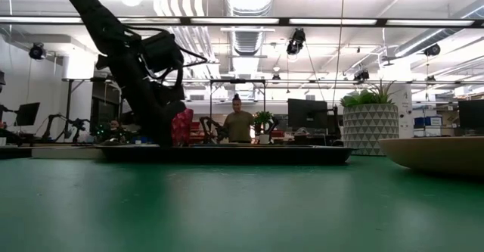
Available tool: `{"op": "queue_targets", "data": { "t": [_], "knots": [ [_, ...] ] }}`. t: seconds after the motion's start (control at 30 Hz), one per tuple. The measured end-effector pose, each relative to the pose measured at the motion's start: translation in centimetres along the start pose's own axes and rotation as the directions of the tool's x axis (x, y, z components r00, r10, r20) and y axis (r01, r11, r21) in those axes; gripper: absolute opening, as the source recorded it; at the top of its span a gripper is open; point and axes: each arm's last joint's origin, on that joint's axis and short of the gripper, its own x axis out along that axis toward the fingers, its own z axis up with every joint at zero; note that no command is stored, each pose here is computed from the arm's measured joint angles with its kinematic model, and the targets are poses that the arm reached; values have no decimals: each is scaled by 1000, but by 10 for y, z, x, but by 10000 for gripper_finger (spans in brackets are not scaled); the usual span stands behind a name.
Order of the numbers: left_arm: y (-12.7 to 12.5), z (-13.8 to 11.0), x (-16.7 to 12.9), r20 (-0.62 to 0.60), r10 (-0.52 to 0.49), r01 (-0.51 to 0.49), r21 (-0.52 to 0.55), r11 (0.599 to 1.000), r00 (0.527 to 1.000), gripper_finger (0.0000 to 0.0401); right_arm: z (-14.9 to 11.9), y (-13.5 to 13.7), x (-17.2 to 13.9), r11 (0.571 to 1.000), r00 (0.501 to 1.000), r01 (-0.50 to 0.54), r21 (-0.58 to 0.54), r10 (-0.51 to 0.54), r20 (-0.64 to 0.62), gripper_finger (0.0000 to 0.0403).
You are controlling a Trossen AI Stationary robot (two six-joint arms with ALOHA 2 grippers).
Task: Pick and place plate/cup/fork/spoon on tray
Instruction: Put the blue spoon to the right of the pink fork on the black tray
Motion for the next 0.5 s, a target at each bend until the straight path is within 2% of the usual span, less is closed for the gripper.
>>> {"op": "queue_targets", "data": {
  "t": [0.5],
  "knots": [
    [-3, -2, 7, -6, 3, -3, -22, 1000, 1000, 0, 0, 0, 0, 1000, 1000, 0, 0, 0, 0, 9]
  ]
}}
